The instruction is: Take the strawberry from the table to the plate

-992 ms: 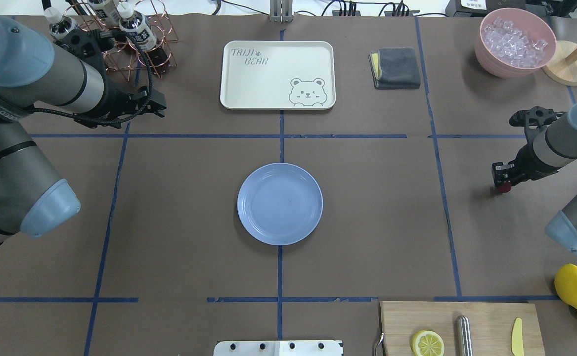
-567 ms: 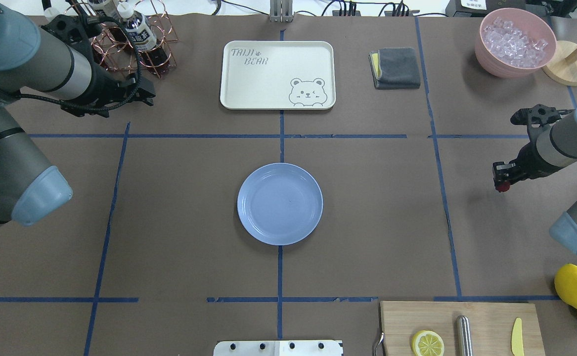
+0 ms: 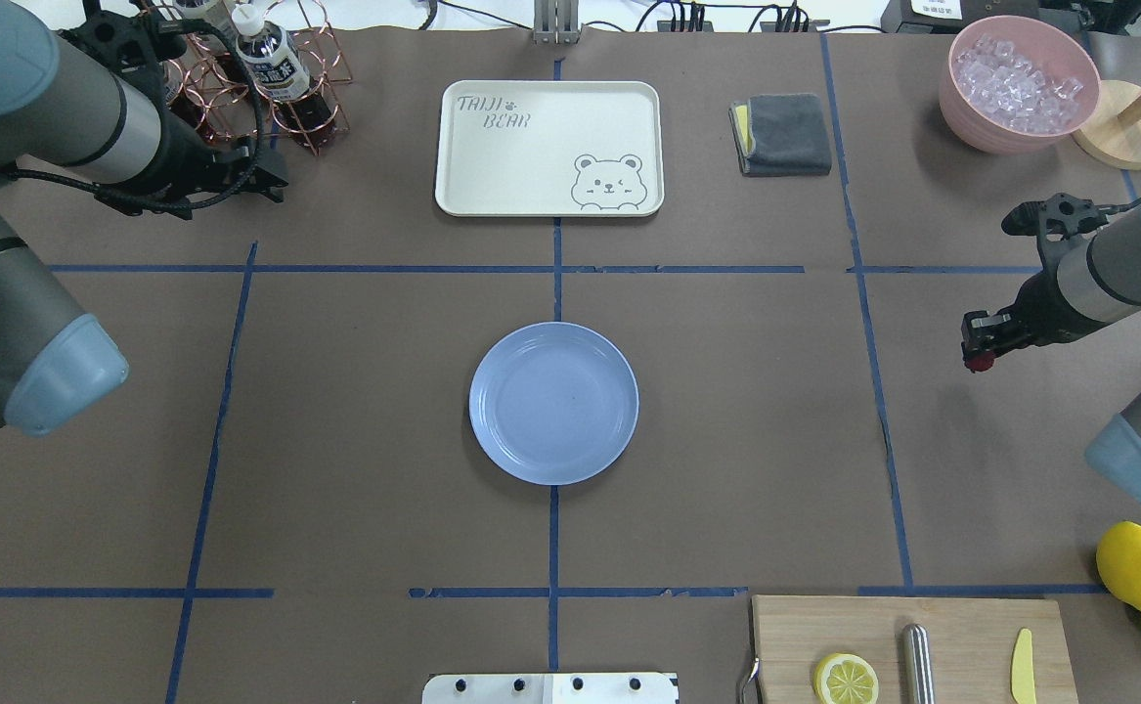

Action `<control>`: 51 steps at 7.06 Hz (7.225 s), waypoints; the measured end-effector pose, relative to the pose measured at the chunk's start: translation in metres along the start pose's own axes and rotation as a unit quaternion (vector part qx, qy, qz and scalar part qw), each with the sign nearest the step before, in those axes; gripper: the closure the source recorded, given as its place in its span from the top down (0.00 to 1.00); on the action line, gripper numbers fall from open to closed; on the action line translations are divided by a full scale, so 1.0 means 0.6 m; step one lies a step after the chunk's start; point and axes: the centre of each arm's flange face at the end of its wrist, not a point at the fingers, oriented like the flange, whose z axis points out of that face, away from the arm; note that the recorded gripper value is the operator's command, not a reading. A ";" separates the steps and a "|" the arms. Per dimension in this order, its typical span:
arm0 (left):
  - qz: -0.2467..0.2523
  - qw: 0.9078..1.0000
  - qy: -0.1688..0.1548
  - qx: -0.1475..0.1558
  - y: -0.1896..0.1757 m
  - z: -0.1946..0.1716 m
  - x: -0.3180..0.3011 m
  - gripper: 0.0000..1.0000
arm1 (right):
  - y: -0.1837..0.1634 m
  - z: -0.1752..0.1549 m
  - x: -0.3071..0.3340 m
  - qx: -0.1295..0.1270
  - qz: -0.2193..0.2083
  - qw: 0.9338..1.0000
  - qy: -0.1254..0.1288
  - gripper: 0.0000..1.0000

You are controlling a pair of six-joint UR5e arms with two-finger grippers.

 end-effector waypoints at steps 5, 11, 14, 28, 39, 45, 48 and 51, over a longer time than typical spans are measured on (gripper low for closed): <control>0.122 0.990 -0.039 -0.061 -0.045 0.010 -0.296 1.00 | 0.002 -0.008 -0.344 -0.022 0.035 0.999 -0.006 0.00; 0.142 0.984 -0.008 -0.107 -0.027 0.038 -0.468 1.00 | 0.051 0.169 -0.631 -0.012 0.012 0.999 0.050 0.00; 0.141 0.984 -0.008 -0.107 -0.026 0.038 -0.472 1.00 | 0.068 0.213 -0.682 -0.020 0.003 0.998 0.067 0.11; 0.130 0.988 -0.008 -0.088 -0.038 0.000 -0.511 1.00 | -0.036 -0.219 -0.022 -0.032 -0.108 0.987 0.119 1.00; 0.081 0.985 0.036 -0.151 0.105 0.062 -0.744 1.00 | 0.006 -0.247 0.596 -0.003 -0.058 0.998 0.032 1.00; 0.074 0.985 0.038 -0.153 0.140 0.061 -0.756 1.00 | 0.033 -0.232 0.625 -0.009 -0.043 0.999 0.032 1.00; 0.075 0.985 0.038 -0.151 0.139 0.059 -0.755 1.00 | 0.059 -0.222 0.640 -0.016 -0.033 0.999 0.032 1.00; 0.076 0.985 0.038 -0.150 0.138 0.058 -0.753 1.00 | 0.073 -0.221 0.651 -0.017 -0.025 0.999 0.032 1.00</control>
